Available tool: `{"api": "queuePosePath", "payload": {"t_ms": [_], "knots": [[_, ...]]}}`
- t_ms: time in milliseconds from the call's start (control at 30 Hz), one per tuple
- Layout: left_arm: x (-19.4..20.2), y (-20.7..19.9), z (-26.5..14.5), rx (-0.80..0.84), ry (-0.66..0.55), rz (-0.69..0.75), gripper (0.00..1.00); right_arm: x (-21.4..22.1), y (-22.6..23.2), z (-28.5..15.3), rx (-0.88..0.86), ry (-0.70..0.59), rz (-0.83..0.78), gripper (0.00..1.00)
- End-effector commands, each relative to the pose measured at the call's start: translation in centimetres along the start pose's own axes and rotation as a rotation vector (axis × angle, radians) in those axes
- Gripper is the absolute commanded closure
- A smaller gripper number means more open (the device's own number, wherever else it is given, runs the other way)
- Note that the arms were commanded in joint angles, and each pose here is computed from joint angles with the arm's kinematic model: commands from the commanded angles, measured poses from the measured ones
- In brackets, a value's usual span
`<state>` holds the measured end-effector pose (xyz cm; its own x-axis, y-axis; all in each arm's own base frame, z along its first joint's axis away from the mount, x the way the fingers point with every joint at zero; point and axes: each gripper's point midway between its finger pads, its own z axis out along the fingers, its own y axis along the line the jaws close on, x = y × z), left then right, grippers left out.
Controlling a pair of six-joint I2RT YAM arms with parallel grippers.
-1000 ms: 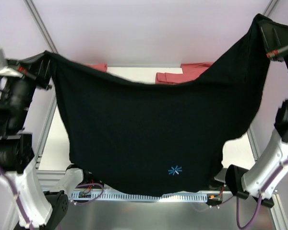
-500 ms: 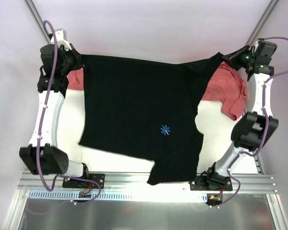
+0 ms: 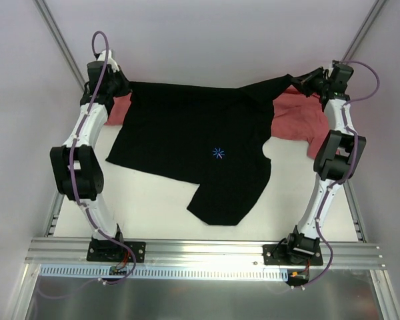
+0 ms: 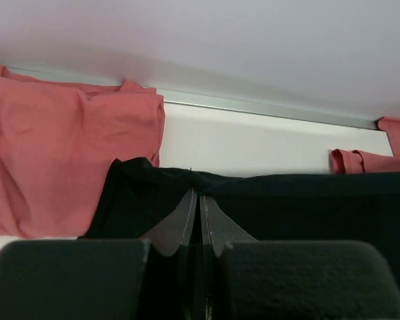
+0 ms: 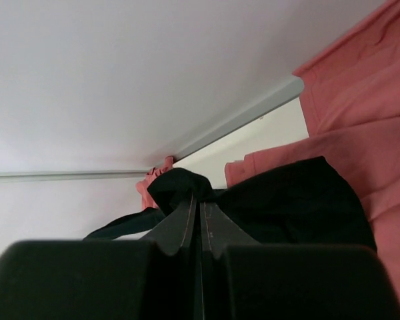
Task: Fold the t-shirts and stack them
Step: Flatten out the tshirt
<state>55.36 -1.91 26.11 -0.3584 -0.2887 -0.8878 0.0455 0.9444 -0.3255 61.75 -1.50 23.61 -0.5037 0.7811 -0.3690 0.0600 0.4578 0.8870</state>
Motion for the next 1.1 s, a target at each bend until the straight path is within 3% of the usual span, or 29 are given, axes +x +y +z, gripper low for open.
{"api": "queuePosePath", "payload": {"t_ms": [0, 367, 400, 433, 467, 500, 567, 700, 733, 767, 833, 900, 933, 1000, 1067], "knots": [[-3.6, -2.5, 1.0, 0.065, -0.109, 0.034, 1.00, -2.7, 4.4, 0.1, -0.129, -0.072, -0.075, 1.00], [-3.1, -1.4, 6.1, 0.023, -0.123, 0.082, 1.00, -4.0, 1.6, 4.6, -0.137, -0.121, -0.015, 1.00], [-3.2, -1.2, 6.2, 0.007, -0.136, 0.086, 0.88, -4.1, 1.6, 4.8, -0.140, -0.128, -0.015, 0.96], [-3.8, -0.4, 6.1, -0.040, -0.166, 0.098, 0.13, -4.4, 1.5, 4.8, -0.134, -0.146, -0.017, 0.12], [-4.9, -0.5, 5.9, -0.057, -0.220, 0.115, 0.01, -4.5, 2.2, 4.6, -0.145, -0.155, -0.030, 0.01], [-3.8, -1.0, 6.0, -0.069, -0.220, 0.134, 0.01, -4.4, 2.3, 4.6, -0.151, -0.159, -0.040, 0.01], [-6.3, -1.7, 4.1, -0.101, -0.321, 0.190, 0.01, -4.2, 4.0, 3.7, -0.166, -0.161, -0.088, 0.00], [-6.0, -1.5, 1.1, -0.161, -0.340, 0.285, 0.01, -2.6, 6.1, 0.9, -0.161, -0.130, -0.150, 0.00], [-7.3, -2.0, -1.0, -0.168, -0.381, 0.300, 0.01, -2.0, 6.6, 0.1, -0.162, -0.122, -0.166, 0.00], [-5.8, -1.4, -1.7, -0.190, -0.363, 0.309, 0.01, -1.6, 7.1, -0.7, -0.159, -0.123, -0.206, 0.01], [-6.6, -1.8, -4.9, -0.197, -0.396, 0.297, 0.01, 0.0, 9.0, -3.2, -0.149, -0.100, -0.237, 0.00], [-3.3, -1.4, -6.1, -0.203, -0.331, 0.276, 0.01, 1.9, 9.7, -4.7, -0.128, -0.054, -0.267, 0.01], [-3.6, -2.2, -8.1, -0.191, -0.350, 0.235, 0.01, 3.8, 11.1, -6.1, -0.136, -0.030, -0.287, 0.01], [0.6, -2.0, -9.9, -0.214, -0.261, 0.189, 0.01, 7.0, 12.5, -8.6, -0.127, 0.024, -0.307, 0.01], [3.7, -1.8, -10.7, -0.237, -0.195, 0.166, 0.01, 12.2, 10.7, -8.8, -0.083, 0.130, -0.287, 0.00]]}}
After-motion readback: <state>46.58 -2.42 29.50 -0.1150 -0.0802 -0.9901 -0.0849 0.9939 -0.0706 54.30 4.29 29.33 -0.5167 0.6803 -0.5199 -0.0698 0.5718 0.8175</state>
